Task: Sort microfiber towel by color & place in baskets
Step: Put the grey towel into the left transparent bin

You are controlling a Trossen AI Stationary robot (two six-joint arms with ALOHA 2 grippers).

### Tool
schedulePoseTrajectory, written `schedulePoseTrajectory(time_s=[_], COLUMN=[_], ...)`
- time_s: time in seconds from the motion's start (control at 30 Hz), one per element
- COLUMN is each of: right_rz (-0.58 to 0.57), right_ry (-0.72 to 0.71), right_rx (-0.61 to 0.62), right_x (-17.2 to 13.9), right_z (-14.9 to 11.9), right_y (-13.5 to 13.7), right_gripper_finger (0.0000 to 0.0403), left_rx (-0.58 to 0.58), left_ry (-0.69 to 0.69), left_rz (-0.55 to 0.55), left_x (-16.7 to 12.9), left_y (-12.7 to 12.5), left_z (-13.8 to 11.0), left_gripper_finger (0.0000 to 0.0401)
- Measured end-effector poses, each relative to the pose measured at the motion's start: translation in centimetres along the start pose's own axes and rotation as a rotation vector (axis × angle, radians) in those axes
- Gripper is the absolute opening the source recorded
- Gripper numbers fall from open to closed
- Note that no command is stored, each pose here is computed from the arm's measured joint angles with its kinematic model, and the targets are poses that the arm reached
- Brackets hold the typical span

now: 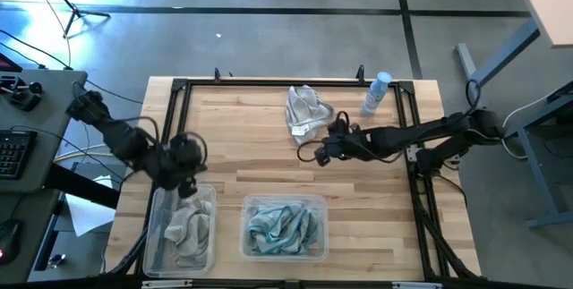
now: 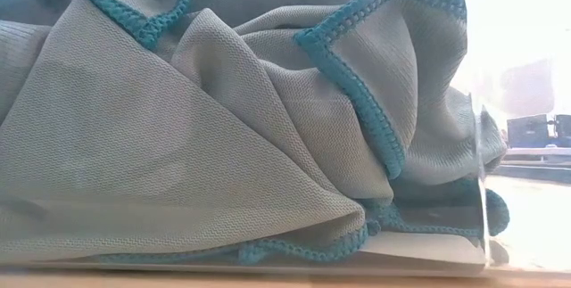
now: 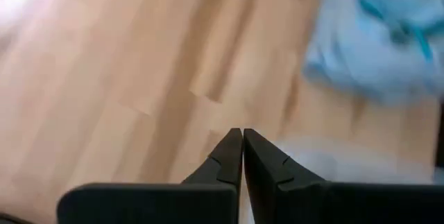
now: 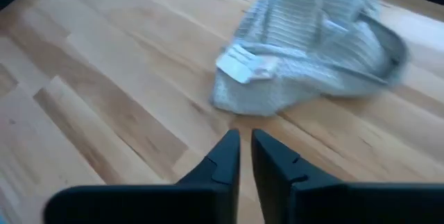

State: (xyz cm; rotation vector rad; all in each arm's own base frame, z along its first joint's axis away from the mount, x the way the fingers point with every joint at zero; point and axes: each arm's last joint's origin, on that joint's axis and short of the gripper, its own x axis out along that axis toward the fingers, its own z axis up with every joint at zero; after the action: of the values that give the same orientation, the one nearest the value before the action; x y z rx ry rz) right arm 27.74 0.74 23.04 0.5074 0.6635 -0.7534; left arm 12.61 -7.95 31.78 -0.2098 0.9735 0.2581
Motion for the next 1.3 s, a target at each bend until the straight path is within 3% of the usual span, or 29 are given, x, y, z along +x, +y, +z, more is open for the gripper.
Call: schedulePoseTrajectory(time_s=[0.23,0.43,0.63,0.8,0.93,1.1,1.3], right_rz=[0.048,0.058,0.095,0.103,0.021,-0.015,-0.055], right_ry=[-0.027,0.008,0.038,0.034,0.068,0.252,0.453], right_rx=[-0.091,-0.119,-0.141,-0.326,-0.441,-0.393,-0.38], right_x=[3.6,6.3,8.4,9.8,11.7,14.5,18.2], right_z=[2.3,5.0,6.5,7.8,8.6,9.3,8.1], right_y=[-0.7,-4.1,-6.6,-6.1,-5.4,-5.6,-7.4], right_gripper_finger=[0.0114,0.0189,0.0242,0.0258,0.0259,0.026,0.026], left_rx=[-0.129,-0.122,-0.194,-0.228,-0.272,-0.313,-0.336], left_ry=[-0.087,-0.106,-0.117,-0.132,-0.157,-0.162,-0.176], left_rz=[0.074,0.135,0.161,0.171,0.199,0.207,0.216], left_x=[-0.3,-0.1,0.1,0.2,0.3,0.3,0.3], left_y=[2.4,3.4,3.9,4.2,4.4,4.6,4.6], left_z=[1.2,1.8,2.3,2.6,2.8,2.8,2.9], left_gripper_finger=[0.0001,0.0,0.0,0.0,0.0,0.0,0.0])
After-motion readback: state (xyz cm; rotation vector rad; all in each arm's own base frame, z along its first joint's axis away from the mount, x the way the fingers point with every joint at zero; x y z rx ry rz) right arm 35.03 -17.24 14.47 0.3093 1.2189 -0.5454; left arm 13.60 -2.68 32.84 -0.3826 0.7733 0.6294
